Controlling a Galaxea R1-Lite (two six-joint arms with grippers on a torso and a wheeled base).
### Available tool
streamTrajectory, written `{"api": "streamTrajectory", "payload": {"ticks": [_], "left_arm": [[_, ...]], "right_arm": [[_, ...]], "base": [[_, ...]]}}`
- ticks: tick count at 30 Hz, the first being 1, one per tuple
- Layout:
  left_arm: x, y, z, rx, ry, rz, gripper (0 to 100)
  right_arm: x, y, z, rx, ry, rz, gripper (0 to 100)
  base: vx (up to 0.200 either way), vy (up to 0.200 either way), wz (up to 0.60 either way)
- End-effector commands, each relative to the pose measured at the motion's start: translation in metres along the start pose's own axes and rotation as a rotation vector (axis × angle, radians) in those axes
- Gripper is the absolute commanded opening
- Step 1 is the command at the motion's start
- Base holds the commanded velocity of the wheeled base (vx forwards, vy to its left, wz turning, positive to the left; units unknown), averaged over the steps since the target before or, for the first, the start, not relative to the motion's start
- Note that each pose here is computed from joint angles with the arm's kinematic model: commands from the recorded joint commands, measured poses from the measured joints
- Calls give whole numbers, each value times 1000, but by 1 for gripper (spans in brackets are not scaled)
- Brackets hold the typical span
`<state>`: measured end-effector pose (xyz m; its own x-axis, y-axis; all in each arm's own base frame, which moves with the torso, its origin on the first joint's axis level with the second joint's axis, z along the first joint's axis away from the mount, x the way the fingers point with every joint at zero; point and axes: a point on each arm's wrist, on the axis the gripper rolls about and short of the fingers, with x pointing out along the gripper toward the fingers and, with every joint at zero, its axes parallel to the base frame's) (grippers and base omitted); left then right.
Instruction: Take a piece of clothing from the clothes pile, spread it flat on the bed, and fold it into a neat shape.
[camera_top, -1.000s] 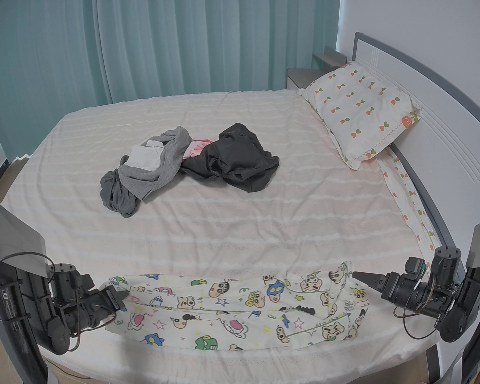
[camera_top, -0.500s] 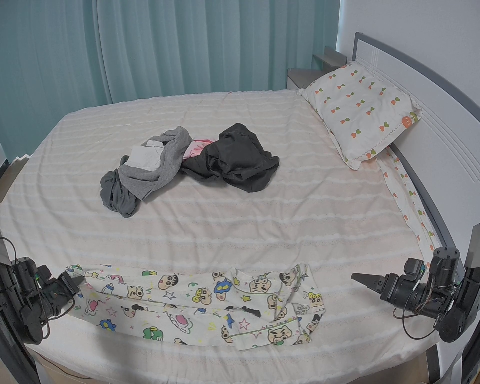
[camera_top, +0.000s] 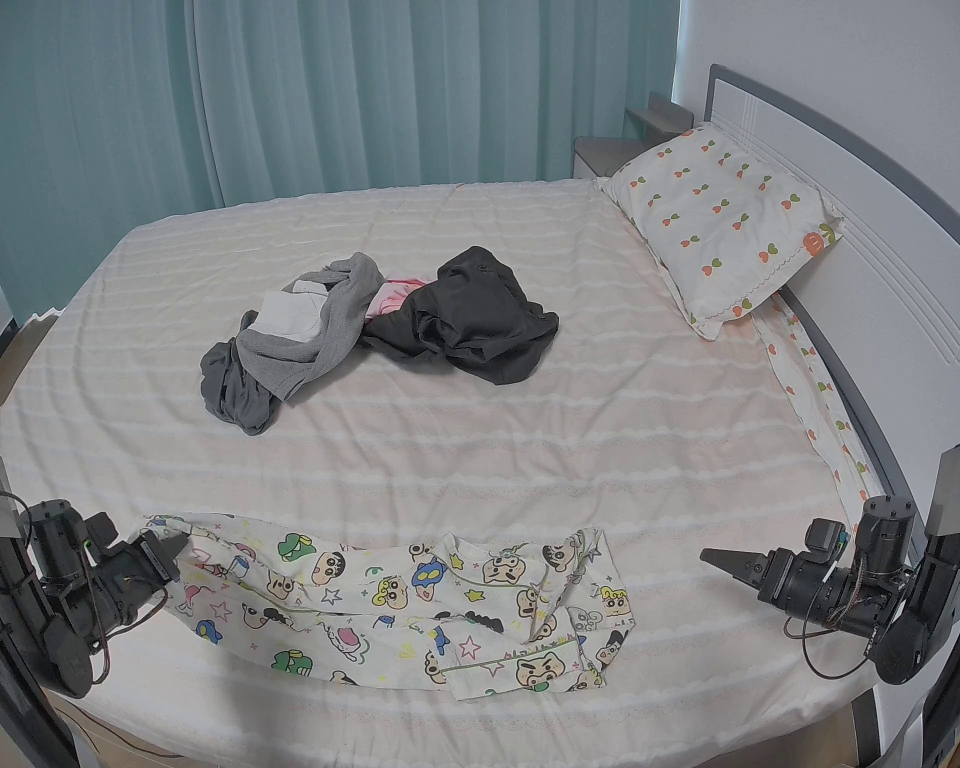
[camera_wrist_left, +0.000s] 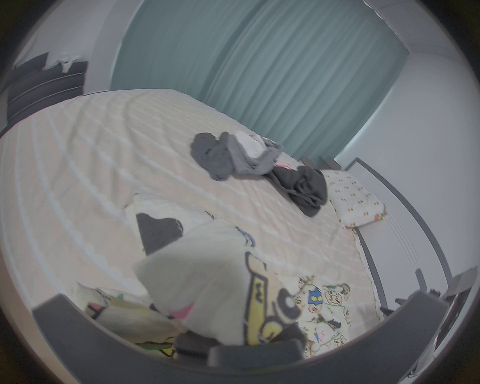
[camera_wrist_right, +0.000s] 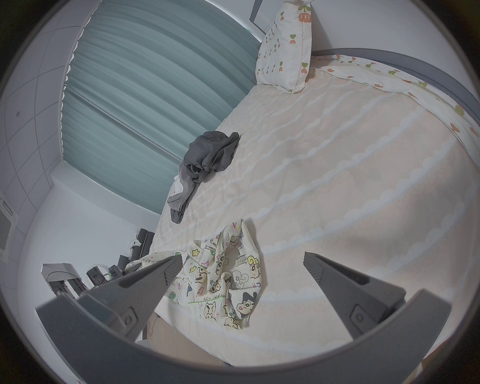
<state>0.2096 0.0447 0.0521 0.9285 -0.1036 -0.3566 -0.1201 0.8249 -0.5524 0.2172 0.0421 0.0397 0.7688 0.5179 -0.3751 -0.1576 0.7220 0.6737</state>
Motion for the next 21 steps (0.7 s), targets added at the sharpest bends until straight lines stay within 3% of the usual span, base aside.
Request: {"api": "streamTrajectory", "payload": {"ticks": [1,12,21], "left_arm": [[5,-59,-19,113,16,-91,0],[29,-165,-68,283,149,-209,0],[44,-226,-109,376,228,-262,0]], "right_arm": [[1,0,1,-5,-7,7,100],[2,0,0,-4,-4,6,100],[3,-1,-1,-3,6,3,100]], "base": [[0,0,0],[0,0,0],[0,0,0]]}}
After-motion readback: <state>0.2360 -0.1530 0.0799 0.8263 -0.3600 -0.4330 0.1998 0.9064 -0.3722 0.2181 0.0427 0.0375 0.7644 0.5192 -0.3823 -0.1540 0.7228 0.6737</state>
